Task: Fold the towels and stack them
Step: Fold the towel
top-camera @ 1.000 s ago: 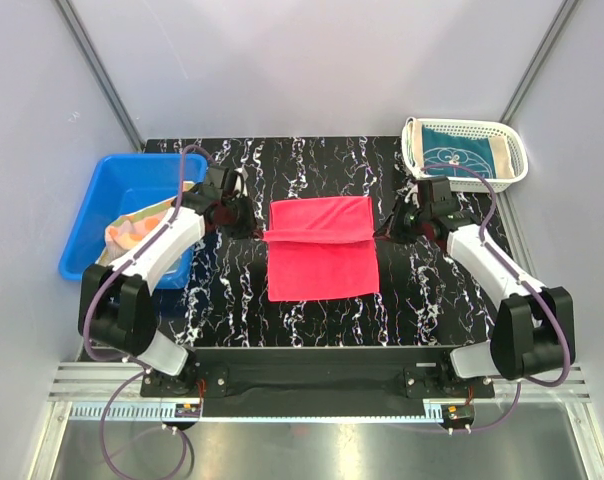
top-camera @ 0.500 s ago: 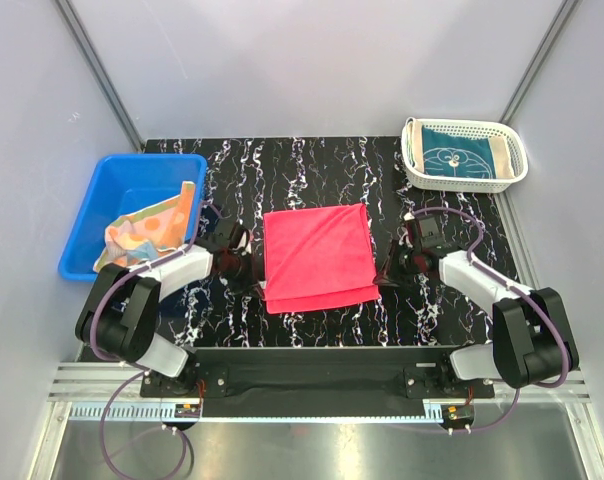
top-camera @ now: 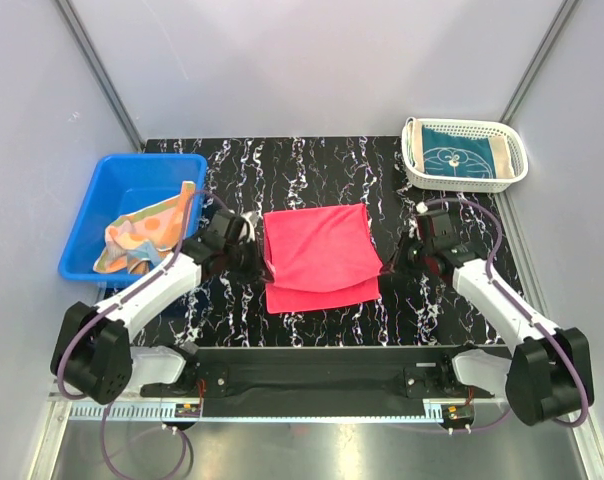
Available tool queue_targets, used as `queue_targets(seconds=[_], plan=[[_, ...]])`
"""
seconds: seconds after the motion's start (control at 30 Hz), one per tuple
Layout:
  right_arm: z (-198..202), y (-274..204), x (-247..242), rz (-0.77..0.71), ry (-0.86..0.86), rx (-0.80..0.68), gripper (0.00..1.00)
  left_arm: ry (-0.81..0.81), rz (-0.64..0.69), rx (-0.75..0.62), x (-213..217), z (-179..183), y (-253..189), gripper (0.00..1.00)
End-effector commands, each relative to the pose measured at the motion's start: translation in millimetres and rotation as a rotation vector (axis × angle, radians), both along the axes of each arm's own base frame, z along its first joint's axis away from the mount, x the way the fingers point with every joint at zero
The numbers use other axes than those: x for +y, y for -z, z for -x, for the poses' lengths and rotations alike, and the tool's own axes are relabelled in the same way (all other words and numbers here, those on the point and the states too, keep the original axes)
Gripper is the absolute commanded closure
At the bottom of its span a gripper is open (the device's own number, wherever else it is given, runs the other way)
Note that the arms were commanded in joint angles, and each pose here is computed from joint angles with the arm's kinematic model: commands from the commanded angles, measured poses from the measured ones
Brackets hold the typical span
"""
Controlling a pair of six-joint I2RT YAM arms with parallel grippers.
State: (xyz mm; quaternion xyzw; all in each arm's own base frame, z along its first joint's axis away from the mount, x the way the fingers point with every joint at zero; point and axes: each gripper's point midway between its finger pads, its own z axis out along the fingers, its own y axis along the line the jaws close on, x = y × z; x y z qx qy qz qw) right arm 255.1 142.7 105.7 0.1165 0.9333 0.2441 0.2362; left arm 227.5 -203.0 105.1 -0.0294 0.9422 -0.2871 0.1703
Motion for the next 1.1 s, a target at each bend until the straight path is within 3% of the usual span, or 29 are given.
queue_targets(seconds=[0.0, 0.2, 0.5, 0.63, 0.7, 0.73, 0.83, 0.93, 0.97, 1.07], plan=[[30, 37, -1, -0.011, 0.023, 0.111, 1.0, -0.028, -0.047, 0.097, 8, 23, 44, 1.0], [38, 64, 1, -0.026, 0.022, 0.139, 1.0, -0.025, -0.1, 0.163, 16, 40, 86, 1.0], [42, 82, -3, 0.0, 0.052, 0.177, 1.0, -0.027, -0.103, 0.162, 23, 52, 90, 1.0], [48, 83, -1, -0.008, 0.061, 0.201, 0.86, -0.037, -0.101, 0.178, 26, 59, 93, 1.0], [49, 80, -1, -0.013, 0.071, 0.208, 0.77, -0.044, -0.123, 0.191, 30, 62, 93, 0.89], [52, 77, -3, -0.005, 0.076, 0.218, 0.75, -0.053, -0.134, 0.182, 31, 59, 91, 0.71], [44, 59, -8, 0.031, 0.087, 0.183, 0.63, -0.08, -0.153, 0.138, 31, 42, 70, 0.55], [15, 36, -7, 0.041, 0.084, 0.085, 0.57, -0.094, -0.208, 0.075, 36, 18, 50, 0.54], [6, 31, -5, 0.05, 0.062, 0.055, 0.57, -0.108, -0.202, 0.011, 35, -7, 29, 0.53], [-46, 2, 10, 0.064, -0.034, -0.087, 0.57, -0.166, -0.249, -0.024, 47, -60, 19, 0.53]])
